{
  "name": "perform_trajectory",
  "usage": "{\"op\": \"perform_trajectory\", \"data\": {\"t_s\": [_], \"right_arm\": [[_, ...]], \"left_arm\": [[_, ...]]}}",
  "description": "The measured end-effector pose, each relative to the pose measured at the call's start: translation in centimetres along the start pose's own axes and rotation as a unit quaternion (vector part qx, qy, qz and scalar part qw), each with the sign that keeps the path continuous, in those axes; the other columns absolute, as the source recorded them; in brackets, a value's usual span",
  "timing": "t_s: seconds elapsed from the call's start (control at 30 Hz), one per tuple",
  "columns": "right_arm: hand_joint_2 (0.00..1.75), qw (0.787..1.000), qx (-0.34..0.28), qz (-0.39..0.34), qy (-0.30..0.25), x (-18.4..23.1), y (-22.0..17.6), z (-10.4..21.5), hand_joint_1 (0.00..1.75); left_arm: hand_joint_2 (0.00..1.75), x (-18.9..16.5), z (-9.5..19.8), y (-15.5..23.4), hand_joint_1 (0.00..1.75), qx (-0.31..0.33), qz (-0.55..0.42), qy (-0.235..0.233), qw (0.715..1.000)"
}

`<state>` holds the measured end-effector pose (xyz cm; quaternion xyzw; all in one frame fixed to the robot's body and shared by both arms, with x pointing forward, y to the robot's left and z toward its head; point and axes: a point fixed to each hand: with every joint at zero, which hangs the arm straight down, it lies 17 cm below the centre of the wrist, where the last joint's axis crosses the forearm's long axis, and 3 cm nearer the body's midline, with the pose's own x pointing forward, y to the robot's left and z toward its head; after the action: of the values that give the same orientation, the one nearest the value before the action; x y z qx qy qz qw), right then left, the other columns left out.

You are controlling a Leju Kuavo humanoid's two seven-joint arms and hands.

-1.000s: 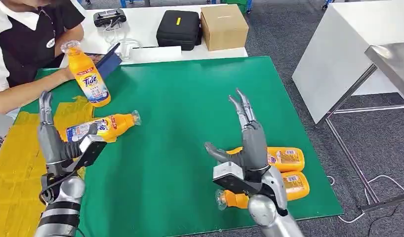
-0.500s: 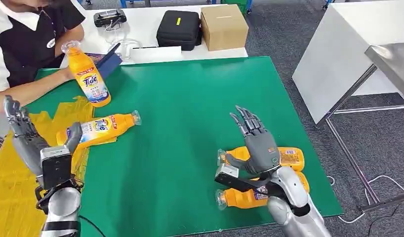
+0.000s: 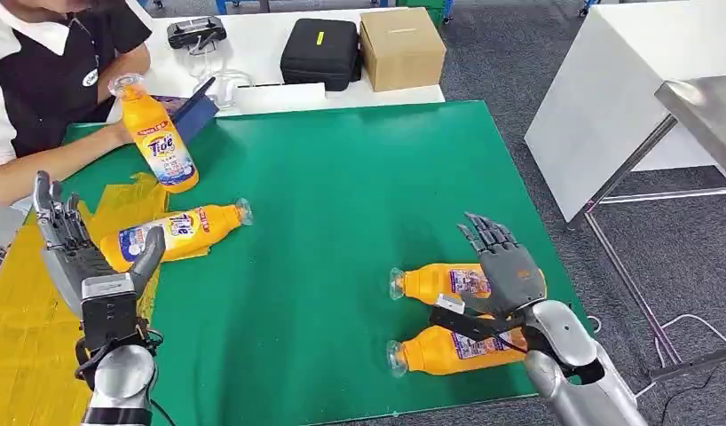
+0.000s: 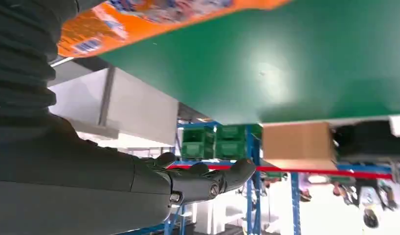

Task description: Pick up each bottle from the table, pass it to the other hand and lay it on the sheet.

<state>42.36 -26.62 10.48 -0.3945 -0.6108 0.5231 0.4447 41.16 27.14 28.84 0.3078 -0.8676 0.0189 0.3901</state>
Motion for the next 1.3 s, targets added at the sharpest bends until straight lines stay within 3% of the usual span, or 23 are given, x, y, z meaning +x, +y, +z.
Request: {"op": "perform_trajectory", "data": {"t_s": [0.37,0.83,1.0,1.13,1.3], "right_arm": [[1.75,0.996,0.054,0.046,0.050,-6.5,2.0,1.6,0.00],[1.75,0.990,0.082,0.078,0.089,-10.1,3.3,2.6,0.00],[1.75,0.987,0.092,0.084,0.104,-11.4,3.9,2.3,0.00],[1.75,0.986,0.097,0.082,0.109,-11.7,4.6,1.7,0.00],[1.75,0.986,0.102,0.073,0.112,-11.6,5.5,1.2,0.00]], "left_arm": [[1.75,-0.6,0.3,-0.2,0.00,-0.003,0.006,0.009,1.000],[1.75,-0.7,0.4,-0.8,0.00,-0.018,0.018,0.014,1.000],[1.75,-0.7,1.1,-3.2,0.00,-0.082,0.048,0.025,0.995],[1.75,-1.1,2.9,-6.7,0.00,-0.184,0.059,0.037,0.980],[1.75,-1.5,3.9,-7.9,0.00,-0.222,0.060,0.043,0.972]]}}
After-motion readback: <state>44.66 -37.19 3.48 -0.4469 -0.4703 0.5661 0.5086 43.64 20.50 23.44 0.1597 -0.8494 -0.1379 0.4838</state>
